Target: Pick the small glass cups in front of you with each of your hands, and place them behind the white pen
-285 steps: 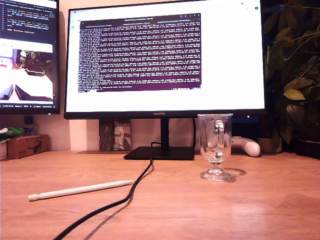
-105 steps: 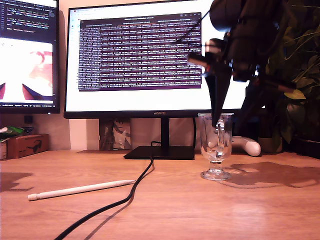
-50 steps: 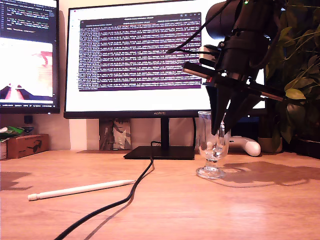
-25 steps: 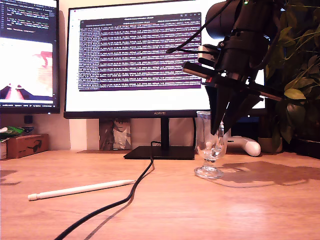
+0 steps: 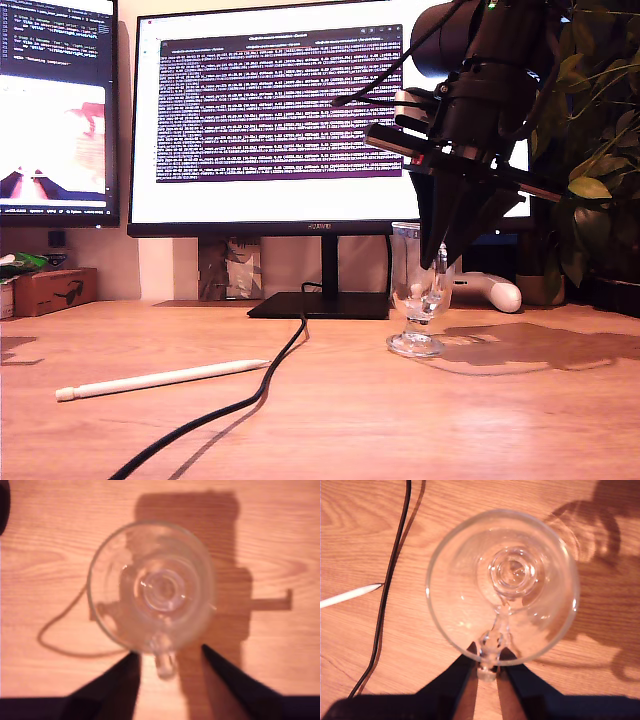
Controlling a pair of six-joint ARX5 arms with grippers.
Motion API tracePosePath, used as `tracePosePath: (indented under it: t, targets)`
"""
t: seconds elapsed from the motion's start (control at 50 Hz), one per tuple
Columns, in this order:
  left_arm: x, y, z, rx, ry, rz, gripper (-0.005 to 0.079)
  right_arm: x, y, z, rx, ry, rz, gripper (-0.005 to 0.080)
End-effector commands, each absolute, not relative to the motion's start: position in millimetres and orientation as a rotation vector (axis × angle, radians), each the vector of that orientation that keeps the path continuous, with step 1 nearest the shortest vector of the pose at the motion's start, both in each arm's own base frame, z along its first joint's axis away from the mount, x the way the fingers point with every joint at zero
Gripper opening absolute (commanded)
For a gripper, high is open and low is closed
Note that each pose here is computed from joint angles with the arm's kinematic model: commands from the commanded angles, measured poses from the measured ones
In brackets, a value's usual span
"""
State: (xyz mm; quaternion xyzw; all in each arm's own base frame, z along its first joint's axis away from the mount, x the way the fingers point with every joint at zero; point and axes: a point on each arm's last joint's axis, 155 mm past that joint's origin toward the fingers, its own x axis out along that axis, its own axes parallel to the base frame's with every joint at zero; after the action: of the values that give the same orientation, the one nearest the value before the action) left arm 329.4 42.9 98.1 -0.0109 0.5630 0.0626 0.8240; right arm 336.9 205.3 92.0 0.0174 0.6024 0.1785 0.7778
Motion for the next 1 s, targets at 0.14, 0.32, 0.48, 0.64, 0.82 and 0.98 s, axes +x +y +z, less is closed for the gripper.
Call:
tracePosePath:
  t: [0.14, 0.32, 0.48, 0.64, 0.82, 0.98]
  targets:
    - [335, 49, 98, -0.023, 1.182, 0.148, 0.0124, 339, 210, 87, 0.03, 1.307, 0.394, -0.0013]
    - [330, 52, 97, -0.021, 1.198, 0.149, -0.0024, 339, 211, 87, 0.029, 1.304, 0.397, -0.0013]
    - [329, 52, 96, -0.013, 1.205, 0.14, -0.0024, 338, 214, 87, 0.024, 1.302, 0.405, -0.0013]
    - [329, 49, 96, -0.016, 1.208, 0.122, -0.0024, 339, 217, 89, 0.022, 1.295, 0.412, -0.0013]
    - [326, 40, 95, -0.021, 1.221, 0.09, -0.0024, 340, 222, 98, 0.013, 1.285, 0.431, -0.0013]
    - [327, 26, 97, -0.015, 1.214, 0.047, -0.0024, 343, 232, 110, -0.002, 1.251, 0.463, -0.0013]
